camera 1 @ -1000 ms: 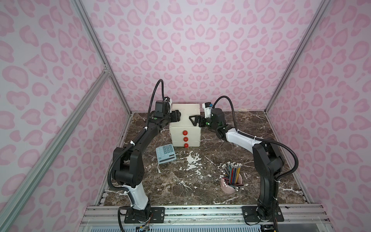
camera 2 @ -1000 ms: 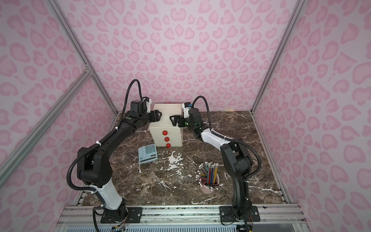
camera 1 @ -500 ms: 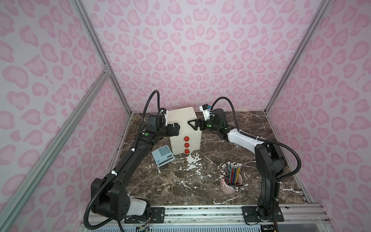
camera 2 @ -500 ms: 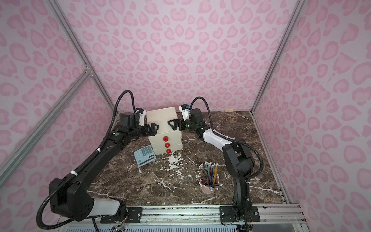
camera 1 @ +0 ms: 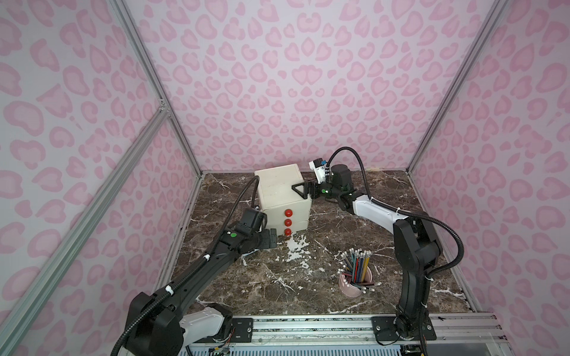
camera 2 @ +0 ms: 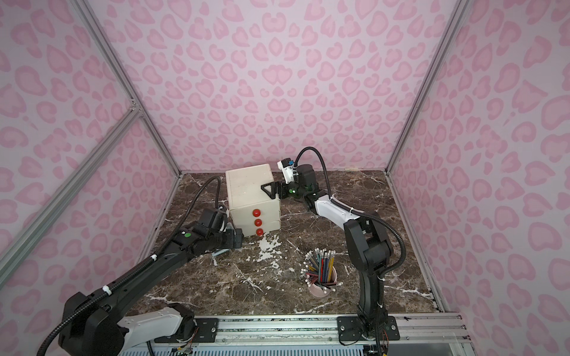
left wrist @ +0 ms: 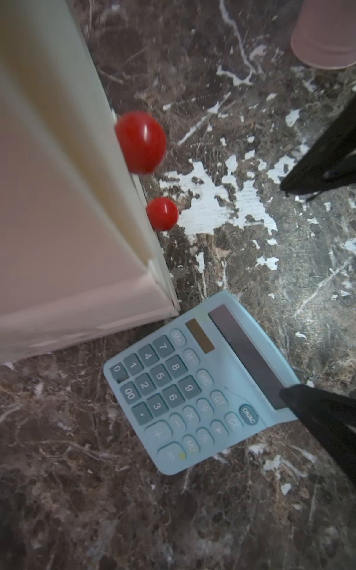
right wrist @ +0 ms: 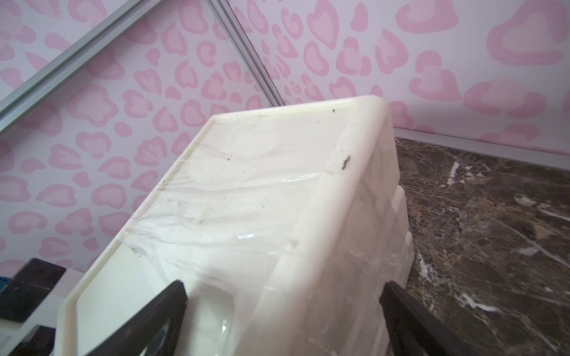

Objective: Take the sponge out of the drawer
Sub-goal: Move the distractor to the center of the board.

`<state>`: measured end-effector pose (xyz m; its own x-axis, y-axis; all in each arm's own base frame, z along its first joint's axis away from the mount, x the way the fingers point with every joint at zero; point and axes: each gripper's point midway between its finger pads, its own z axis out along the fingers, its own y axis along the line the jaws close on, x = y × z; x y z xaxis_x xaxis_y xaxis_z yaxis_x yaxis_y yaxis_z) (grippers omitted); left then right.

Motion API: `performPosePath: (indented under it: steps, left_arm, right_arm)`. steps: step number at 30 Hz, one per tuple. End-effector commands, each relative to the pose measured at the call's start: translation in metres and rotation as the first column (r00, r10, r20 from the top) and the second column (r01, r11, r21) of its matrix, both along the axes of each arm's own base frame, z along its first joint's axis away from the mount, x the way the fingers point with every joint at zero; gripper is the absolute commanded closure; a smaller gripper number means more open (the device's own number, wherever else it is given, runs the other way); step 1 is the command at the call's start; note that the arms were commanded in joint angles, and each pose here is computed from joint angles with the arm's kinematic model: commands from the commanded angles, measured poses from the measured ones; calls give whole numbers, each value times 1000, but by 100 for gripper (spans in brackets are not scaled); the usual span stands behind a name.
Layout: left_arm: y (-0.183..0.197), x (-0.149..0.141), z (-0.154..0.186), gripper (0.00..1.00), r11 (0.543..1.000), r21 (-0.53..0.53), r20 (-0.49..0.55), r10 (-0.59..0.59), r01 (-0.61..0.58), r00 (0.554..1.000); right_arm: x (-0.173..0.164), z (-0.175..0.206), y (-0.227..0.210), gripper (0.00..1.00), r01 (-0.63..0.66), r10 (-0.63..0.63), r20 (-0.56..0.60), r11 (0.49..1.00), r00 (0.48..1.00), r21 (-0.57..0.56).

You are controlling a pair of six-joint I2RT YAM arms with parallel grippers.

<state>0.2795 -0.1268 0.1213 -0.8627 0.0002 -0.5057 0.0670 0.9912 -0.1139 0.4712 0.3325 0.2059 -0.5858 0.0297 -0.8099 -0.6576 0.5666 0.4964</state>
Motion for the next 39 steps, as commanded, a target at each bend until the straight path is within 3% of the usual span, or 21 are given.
performPosePath:
  steps: [1, 6, 14, 27, 33, 39]
  left_arm:
    - [12, 1, -17, 2, 996, 51, 18, 68, -69, 998]
    - [29, -1, -52, 2, 983, 89, 43, 157, -160, 987]
    - [59, 16, -73, 2, 937, 195, 73, 281, -290, 957]
    - [96, 69, -65, 3, 891, 234, 78, 382, -389, 921]
    - [87, 88, -55, 2, 914, 144, 84, 370, -379, 925]
    - [62, 83, 22, 3, 946, -76, 178, 325, -316, 929]
  right_arm:
    - [-10, -49, -16, 1, 24, -39, -110, 990, 993, -136]
    - [-12, -50, -18, 1, 23, -39, -114, 990, 993, -136]
    - [-11, -52, -16, 1, 15, -31, -121, 991, 992, -136]
    - [-21, -58, -10, 1, -15, -3, -149, 993, 989, -121]
    - [-39, -60, 0, 1, -62, 40, -159, 989, 987, -137]
    - [-53, -55, 14, 1, -77, 55, -152, 986, 987, -147]
